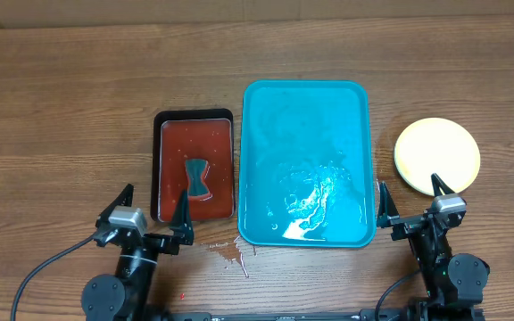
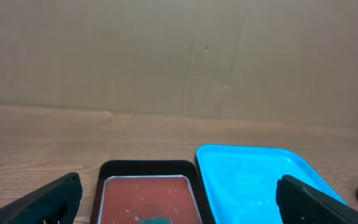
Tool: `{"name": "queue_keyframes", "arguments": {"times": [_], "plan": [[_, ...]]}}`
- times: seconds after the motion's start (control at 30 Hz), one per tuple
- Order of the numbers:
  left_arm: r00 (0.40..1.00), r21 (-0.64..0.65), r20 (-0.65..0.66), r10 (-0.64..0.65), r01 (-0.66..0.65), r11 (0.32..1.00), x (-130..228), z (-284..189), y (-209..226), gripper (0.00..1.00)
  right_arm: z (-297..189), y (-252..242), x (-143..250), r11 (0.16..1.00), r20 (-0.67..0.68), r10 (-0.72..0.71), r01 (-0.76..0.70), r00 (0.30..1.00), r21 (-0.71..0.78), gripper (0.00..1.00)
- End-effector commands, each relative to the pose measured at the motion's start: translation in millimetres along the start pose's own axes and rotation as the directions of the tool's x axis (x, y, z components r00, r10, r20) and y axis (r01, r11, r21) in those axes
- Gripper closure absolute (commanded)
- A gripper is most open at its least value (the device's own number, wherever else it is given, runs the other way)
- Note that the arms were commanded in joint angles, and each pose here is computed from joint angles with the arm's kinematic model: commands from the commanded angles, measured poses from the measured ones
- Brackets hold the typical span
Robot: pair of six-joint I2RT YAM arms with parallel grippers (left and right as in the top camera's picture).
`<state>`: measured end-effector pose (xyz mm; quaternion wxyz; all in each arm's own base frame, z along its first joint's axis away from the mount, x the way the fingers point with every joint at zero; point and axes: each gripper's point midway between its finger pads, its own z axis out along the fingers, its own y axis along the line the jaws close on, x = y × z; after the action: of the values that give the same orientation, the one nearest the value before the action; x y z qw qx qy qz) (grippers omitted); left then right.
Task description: Clean dirty plates on tray and stack at the side
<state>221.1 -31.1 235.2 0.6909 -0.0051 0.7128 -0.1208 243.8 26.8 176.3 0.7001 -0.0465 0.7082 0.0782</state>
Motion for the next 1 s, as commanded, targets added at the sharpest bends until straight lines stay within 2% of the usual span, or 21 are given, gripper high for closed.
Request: {"name": "queue_keyframes", "arguments": {"times": [0.0,0.27,0.33,0.97], "plan": [[1.000,0.004,-0.005,0.021,-0.021,1.000,11,3,1,0.00,0,-1,2,1.000,0.004,-0.002,0.002,1.000,0.005,0.00],[1.000,-0.013,-0.005,0.016,-0.017,1.000,60,23,15,0.00,0,-1,2,1.000,0.004,-0.002,0.002,1.000,0.005,0.00],[0.999,-0.024,-0.051,0.012,-0.014,1.000,75,24,19,0.00,0,-1,2,1.000,0.004,-0.002,0.002,1.000,0.005,0.00],[0.999,-0.029,-0.049,0.013,-0.014,0.999,75,24,19,0.00,0,-1,2,1.000,0.004,-0.002,0.002,1.000,0.005,0.00]]}}
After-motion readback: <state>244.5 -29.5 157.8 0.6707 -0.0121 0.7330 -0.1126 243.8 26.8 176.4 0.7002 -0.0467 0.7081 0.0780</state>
